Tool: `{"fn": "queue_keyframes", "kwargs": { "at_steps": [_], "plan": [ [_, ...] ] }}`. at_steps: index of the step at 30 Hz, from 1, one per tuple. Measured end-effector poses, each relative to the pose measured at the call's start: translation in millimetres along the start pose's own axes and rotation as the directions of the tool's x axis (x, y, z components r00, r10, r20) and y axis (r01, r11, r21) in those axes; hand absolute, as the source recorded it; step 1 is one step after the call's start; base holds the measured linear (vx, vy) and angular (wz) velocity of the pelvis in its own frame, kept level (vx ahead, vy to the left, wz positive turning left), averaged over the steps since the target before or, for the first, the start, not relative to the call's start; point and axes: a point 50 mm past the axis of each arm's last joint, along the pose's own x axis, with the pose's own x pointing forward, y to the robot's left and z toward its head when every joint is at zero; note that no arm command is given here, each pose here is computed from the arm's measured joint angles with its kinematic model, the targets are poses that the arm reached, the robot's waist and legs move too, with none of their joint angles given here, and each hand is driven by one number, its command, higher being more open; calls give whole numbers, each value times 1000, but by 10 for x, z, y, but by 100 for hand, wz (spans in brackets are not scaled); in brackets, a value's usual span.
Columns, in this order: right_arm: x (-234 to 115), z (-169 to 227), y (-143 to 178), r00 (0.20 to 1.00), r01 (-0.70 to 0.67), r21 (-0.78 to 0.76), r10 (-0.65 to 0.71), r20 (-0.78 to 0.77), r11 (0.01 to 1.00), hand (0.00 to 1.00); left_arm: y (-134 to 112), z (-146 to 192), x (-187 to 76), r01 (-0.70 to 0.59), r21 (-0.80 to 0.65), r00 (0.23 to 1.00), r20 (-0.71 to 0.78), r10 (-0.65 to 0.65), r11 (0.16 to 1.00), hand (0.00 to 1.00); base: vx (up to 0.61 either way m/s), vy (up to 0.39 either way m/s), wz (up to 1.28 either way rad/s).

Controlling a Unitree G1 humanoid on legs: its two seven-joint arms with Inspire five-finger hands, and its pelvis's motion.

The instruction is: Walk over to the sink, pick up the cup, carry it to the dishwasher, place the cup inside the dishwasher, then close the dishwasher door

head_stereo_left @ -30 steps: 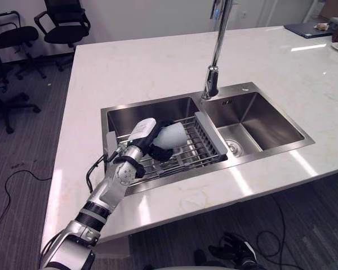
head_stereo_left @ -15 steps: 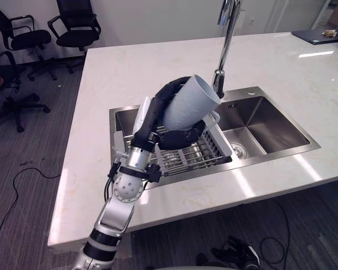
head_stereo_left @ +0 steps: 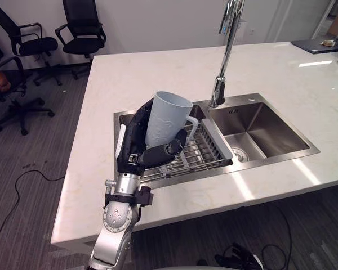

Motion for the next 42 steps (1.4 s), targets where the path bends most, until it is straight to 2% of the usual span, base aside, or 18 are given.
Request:
{"fn": "queue_keyframes", "kwargs": {
  "at_steps": [7,15,22,33,34,38,42],
  "plan": [
    [22,231,83,995,-17,-20,19,95,1000,90,-7,5,-46,-23,-31,1000,-7,23,999,30,-22,17,-22],
    [-5,479,363,975,-77,4,75,207,997,90,-60,248,-24,-15,-61,994,107,22,998,30,-89,-41,24],
    [29,837,360,947,-50,14,43,319,999,90,-108,265,-15,-23,-91,992,121,34,996,30,-102,-114,22],
    [-22,715,303,954,-5,56,-12,301,998,90,-168,329,-11,-15,-150,988,152,38,989,30,-192,79,67],
    [-25,725,253,951,7,52,-23,310,999,90,-210,307,-10,-9,-170,988,149,34,985,30,-85,337,36],
    [6,470,468,979,-47,62,33,201,997,90,-157,13,0,-24,-128,999,31,28,992,30,-35,191,50],
    [46,407,488,987,-51,51,42,157,997,90,-123,-69,-21,-22,-97,1000,-14,21,995,30,31,130,10]
  ]
}}
